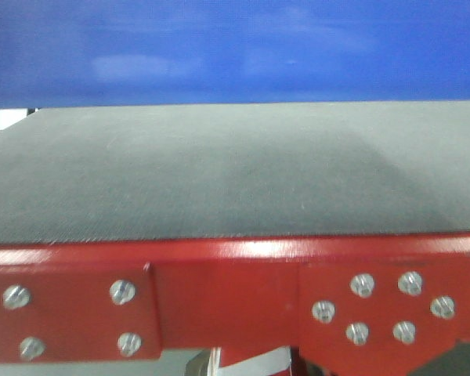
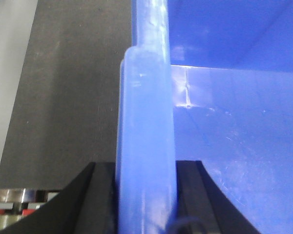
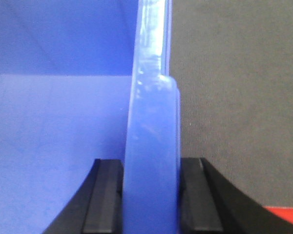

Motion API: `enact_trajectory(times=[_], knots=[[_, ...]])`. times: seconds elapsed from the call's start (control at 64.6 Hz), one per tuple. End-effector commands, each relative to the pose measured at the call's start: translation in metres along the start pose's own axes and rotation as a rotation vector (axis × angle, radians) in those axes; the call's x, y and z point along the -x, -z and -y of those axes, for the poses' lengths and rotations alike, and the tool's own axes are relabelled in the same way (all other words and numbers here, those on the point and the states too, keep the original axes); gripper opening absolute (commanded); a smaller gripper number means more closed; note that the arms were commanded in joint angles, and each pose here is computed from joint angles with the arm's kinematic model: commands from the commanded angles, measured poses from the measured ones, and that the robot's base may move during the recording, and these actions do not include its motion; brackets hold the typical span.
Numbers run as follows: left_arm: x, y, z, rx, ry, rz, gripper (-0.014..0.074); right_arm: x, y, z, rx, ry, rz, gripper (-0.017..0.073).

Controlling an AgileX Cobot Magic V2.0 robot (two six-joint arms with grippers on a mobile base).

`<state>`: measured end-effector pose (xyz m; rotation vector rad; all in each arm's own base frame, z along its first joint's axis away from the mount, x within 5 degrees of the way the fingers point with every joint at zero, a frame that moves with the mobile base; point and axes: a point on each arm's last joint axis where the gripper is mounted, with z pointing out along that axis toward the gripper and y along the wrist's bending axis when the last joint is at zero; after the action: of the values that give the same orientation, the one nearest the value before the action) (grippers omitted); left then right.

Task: Move blue bin to conveyor side
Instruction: 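Lower the blue bin with both grippers onto the grey conveyor belt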

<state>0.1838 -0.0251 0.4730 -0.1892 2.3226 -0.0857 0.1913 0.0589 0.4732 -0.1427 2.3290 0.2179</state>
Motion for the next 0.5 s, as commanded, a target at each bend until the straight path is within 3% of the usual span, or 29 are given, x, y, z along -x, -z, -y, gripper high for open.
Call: enact_trajectory(times=[0.0,0.48], knots=[[0.0070,0.0115,0.0006,-0.027,-0.004,0.110,-0.0019,0.0078,0.0122,0.0000,0.007,0.014,0.121,-0.0088],[0.0070,0.0115,0.0006,-0.027,-0.004,0.110,-0.0019,0.0078,0.0122,0.0000,0.007,0.014,0.121,-0.0088]])
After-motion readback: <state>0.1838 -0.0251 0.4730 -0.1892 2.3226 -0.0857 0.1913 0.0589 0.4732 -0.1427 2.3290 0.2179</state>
